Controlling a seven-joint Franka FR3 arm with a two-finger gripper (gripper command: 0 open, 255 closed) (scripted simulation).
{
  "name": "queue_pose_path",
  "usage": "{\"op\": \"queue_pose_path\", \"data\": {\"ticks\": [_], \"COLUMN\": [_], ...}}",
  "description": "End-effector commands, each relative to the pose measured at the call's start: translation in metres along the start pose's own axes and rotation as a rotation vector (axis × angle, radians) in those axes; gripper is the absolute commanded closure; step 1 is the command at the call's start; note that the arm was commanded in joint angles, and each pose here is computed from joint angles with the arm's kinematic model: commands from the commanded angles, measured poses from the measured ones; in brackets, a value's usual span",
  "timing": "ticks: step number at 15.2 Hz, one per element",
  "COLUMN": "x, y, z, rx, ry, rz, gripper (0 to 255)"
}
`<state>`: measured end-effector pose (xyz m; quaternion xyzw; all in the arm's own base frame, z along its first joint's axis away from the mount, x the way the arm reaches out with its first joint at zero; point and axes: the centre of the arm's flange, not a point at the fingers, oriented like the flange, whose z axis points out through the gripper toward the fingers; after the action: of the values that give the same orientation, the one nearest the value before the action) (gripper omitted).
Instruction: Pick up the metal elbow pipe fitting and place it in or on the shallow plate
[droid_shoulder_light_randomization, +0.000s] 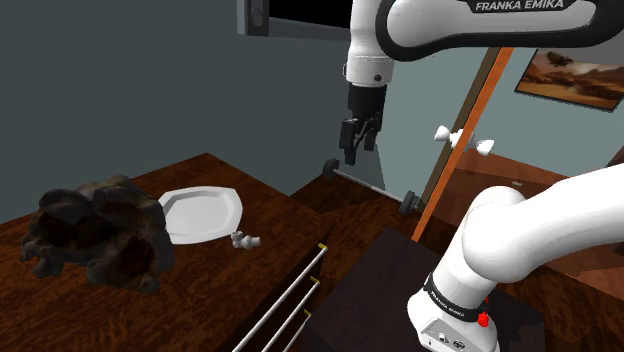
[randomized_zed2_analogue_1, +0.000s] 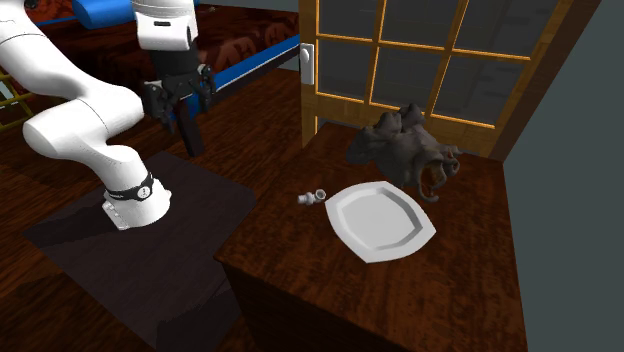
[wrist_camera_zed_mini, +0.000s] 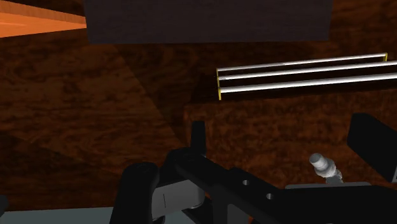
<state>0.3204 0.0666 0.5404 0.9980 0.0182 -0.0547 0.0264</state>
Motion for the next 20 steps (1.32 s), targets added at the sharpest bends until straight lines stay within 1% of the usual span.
{"op": "queue_pose_path", "data": {"ticks": [1,20], "x": [0.017,0.162], "y": [-0.018,-0.169], "z": [0.019,0.171], "rx": [-0.009,-0.102], "ry": [0.002,0.007], "rz": [-0.005,-0.048], "gripper": [0,0]}}
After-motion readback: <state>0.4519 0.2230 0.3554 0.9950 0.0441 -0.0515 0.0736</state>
